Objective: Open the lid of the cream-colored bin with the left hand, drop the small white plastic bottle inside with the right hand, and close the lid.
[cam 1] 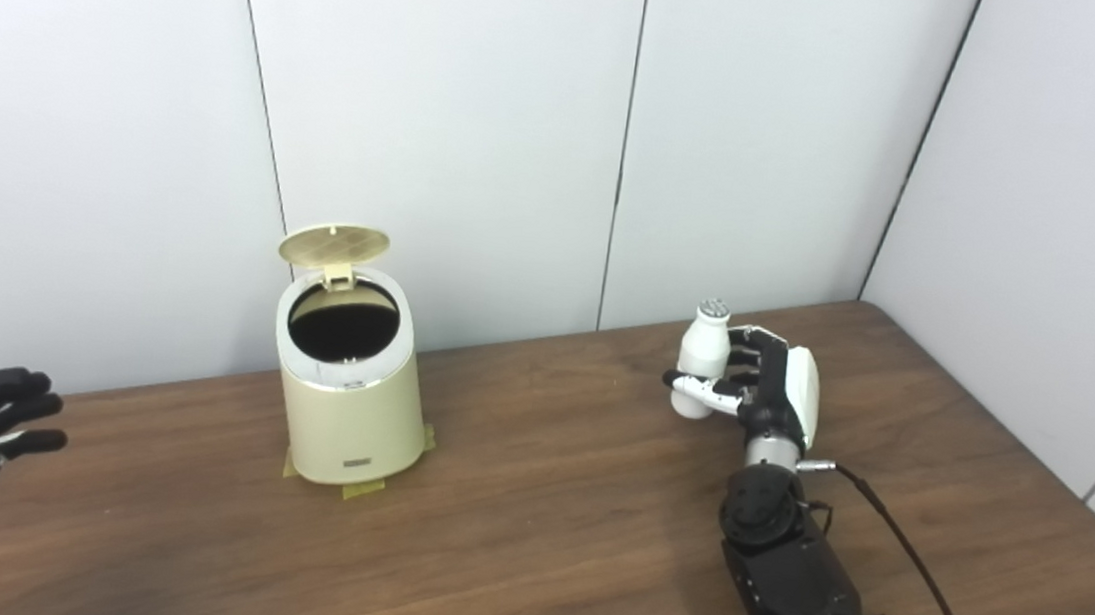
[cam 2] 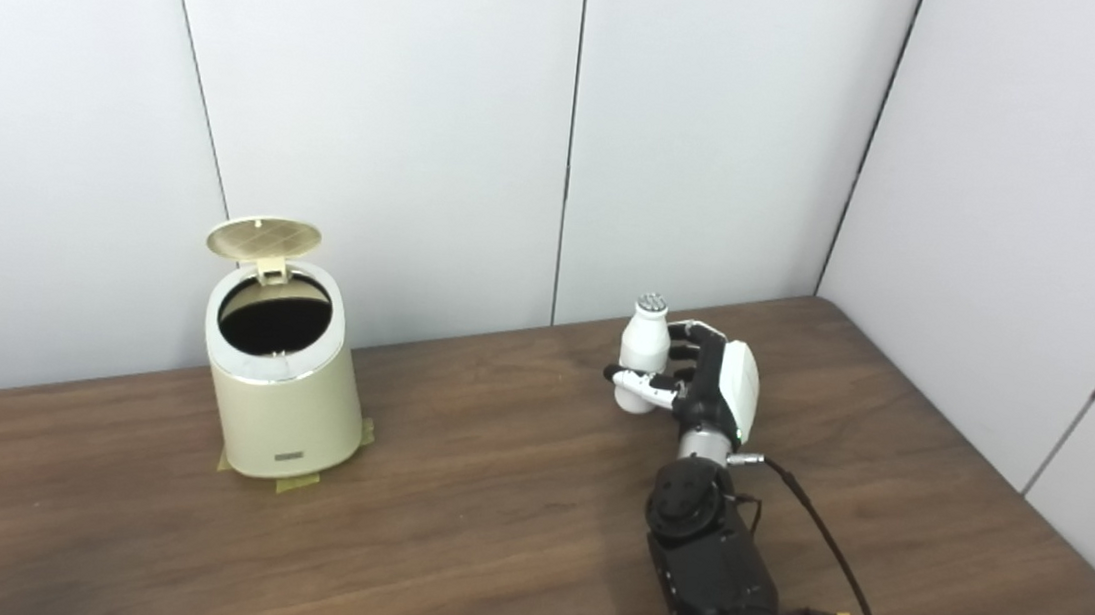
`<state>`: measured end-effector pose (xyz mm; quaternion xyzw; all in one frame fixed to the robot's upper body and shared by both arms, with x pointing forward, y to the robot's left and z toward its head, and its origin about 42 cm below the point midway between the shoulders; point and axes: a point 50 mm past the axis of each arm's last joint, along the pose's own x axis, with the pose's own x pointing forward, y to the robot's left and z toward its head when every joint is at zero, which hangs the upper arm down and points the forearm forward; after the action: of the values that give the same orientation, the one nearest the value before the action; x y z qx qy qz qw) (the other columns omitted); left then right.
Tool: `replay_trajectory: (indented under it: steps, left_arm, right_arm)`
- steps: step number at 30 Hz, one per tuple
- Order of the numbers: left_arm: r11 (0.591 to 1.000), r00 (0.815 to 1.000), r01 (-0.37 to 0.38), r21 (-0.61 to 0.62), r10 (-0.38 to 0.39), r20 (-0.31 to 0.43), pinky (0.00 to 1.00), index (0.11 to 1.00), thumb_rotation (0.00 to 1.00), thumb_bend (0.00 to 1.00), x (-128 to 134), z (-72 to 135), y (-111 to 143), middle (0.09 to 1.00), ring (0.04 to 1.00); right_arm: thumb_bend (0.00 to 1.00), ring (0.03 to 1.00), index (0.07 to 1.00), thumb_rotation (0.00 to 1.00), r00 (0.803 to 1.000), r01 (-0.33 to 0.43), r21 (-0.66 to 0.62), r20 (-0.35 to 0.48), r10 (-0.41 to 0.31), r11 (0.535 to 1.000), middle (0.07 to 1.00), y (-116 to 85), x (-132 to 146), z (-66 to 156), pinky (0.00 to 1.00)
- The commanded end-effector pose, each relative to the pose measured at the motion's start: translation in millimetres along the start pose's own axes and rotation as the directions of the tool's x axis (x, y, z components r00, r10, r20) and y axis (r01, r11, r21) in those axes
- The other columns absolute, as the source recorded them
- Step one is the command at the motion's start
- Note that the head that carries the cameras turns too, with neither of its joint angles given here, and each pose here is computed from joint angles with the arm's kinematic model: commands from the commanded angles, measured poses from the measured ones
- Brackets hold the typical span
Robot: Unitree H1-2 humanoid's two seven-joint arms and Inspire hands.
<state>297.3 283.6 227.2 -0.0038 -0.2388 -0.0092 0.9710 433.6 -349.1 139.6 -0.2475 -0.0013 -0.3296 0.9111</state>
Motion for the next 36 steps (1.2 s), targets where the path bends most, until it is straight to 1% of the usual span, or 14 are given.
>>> replay_trajectory:
  steps: [1,2,4,9,11,13,16,17,19,22,25,31,36]
  left_arm:
    - [1.000,0.998,0.015,0.008,-0.015,0.060,0.65,0.710,0.70,0.30,7,13,0,0.736,0.727]
    - [1.000,0.998,0.016,0.008,-0.016,0.060,0.65,0.710,0.71,0.30,7,14,0,0.736,0.728]
    - [1.000,0.998,0.019,0.006,-0.019,0.062,0.66,0.710,0.71,0.30,7,14,0,0.736,0.729]
    - [1.000,0.998,0.022,0.013,-0.023,0.055,0.66,0.711,0.71,0.31,7,13,0,0.735,0.731]
    - [1.000,0.998,0.023,0.015,-0.024,0.054,0.66,0.713,0.72,0.31,7,14,-1,0.736,0.733]
    - [1.000,0.998,0.021,0.014,-0.022,0.054,0.66,0.711,0.72,0.31,7,14,-1,0.733,0.732]
    - [1.000,0.998,0.020,0.010,-0.020,0.052,0.66,0.710,0.72,0.30,7,13,-2,0.730,0.728]
    - [1.000,0.998,0.019,0.007,-0.020,0.052,0.66,0.709,0.71,0.31,7,13,-3,0.729,0.727]
    - [1.000,0.998,0.021,0.007,-0.022,0.052,0.66,0.709,0.71,0.31,7,12,-3,0.728,0.727]
    - [1.000,0.998,0.026,0.013,-0.026,0.056,0.67,0.711,0.72,0.32,7,11,-3,0.728,0.731]
    - [1.000,0.998,0.020,0.013,-0.021,0.053,0.66,0.710,0.72,0.32,7,12,-5,0.725,0.728]
    - [0.999,0.998,0.031,0.012,-0.031,0.058,0.67,0.710,0.72,0.33,8,10,-6,0.722,0.724]
    - [0.999,0.998,0.036,0.021,-0.037,0.059,0.66,0.716,0.73,0.32,8,12,-7,0.724,0.729]
  right_arm:
    - [0.52,0.553,0.456,0.02,0.995,0.063,0.001,0.078,-0.062,0.998,0.557,-12,23,27,0.47]
    - [0.52,0.556,0.452,0.01,0.995,0.064,-0.005,0.075,-0.063,0.998,0.553,-12,23,27,0.47]
    - [0.52,0.470,0.463,0.00,0.996,0.062,-0.018,0.072,-0.061,0.998,0.537,-13,22,27,0.41]
    - [0.52,0.426,0.495,0.00,0.996,0.045,-0.062,0.077,-0.040,0.997,0.506,-13,20,28,0.36]
    - [0.51,0.392,0.520,0.00,0.997,0.034,-0.053,0.078,-0.030,0.998,0.459,-12,19,28,0.31]
    - [0.51,0.381,0.527,0.00,0.997,0.021,-0.041,0.074,-0.018,0.999,0.440,-12,18,28,0.28]
    - [0.52,0.400,0.518,0.00,0.997,0.002,-0.038,0.072,0.001,0.999,0.469,-14,16,29,0.32]
    - [0.51,0.381,0.525,0.00,0.997,-0.005,-0.039,0.073,0.008,0.999,0.457,-14,16,30,0.30]
    - [0.51,0.377,0.530,0.00,0.997,-0.017,-0.023,0.069,0.019,1.000,0.447,-15,15,32,0.29]
    - [0.52,0.399,0.525,0.00,0.998,-0.034,0.002,0.061,0.033,0.999,0.466,-15,12,35,0.34]
    - [0.52,0.416,0.507,0.00,0.996,-0.046,0.011,0.076,0.045,0.999,0.485,-14,9,38,0.36]
    - [0.52,0.398,0.524,0.00,0.995,-0.073,0.060,0.075,0.068,0.996,0.481,-12,3,50,0.34]
    - [0.52,0.431,0.497,0.00,0.991,-0.096,0.083,0.104,0.087,0.992,0.494,-10,-2,62,0.39]
